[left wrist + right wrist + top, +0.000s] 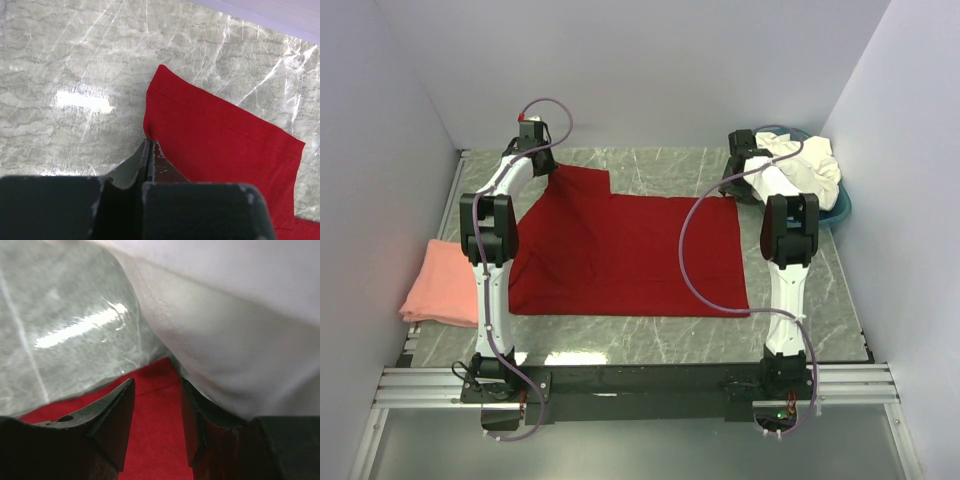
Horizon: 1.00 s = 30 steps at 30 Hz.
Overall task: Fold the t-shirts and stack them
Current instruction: Fold the tshirt
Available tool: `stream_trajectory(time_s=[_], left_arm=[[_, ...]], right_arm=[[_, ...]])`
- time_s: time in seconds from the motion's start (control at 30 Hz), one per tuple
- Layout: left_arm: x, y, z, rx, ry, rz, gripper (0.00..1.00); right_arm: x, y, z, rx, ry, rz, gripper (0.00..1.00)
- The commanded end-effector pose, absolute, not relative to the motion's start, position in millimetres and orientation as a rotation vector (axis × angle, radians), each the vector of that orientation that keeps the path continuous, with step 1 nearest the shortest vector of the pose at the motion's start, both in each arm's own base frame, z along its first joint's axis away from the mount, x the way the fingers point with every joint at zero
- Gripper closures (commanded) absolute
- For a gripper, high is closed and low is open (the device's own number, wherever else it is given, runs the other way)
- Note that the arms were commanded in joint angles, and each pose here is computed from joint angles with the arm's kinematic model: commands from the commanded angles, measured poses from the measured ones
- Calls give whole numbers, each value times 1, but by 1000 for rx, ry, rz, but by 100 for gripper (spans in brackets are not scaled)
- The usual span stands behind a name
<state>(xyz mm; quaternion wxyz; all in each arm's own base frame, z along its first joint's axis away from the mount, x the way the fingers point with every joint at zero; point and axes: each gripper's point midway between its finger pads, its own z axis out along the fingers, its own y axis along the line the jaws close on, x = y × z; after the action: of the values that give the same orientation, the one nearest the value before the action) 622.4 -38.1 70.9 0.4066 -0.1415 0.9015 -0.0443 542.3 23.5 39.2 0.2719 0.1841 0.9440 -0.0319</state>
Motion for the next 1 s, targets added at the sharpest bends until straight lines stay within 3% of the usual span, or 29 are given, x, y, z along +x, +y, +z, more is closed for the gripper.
stream_trajectory(time_s=[0.0,0.3,0.7,0.97], left_arm=[[631,-29,110,-368,2184,-105,100],[632,-32,109,-364,2187,-126,100],[635,-39,149,-344,2109,-185,100],[635,-44,175,-336,2064,-230,100]], right_arm=[[540,20,34,517,2581,-109,51],[538,23,26,550,2609,-97,60],[546,17,63,564,2493,-86,99],[542,15,101,569,2387,-60,100]])
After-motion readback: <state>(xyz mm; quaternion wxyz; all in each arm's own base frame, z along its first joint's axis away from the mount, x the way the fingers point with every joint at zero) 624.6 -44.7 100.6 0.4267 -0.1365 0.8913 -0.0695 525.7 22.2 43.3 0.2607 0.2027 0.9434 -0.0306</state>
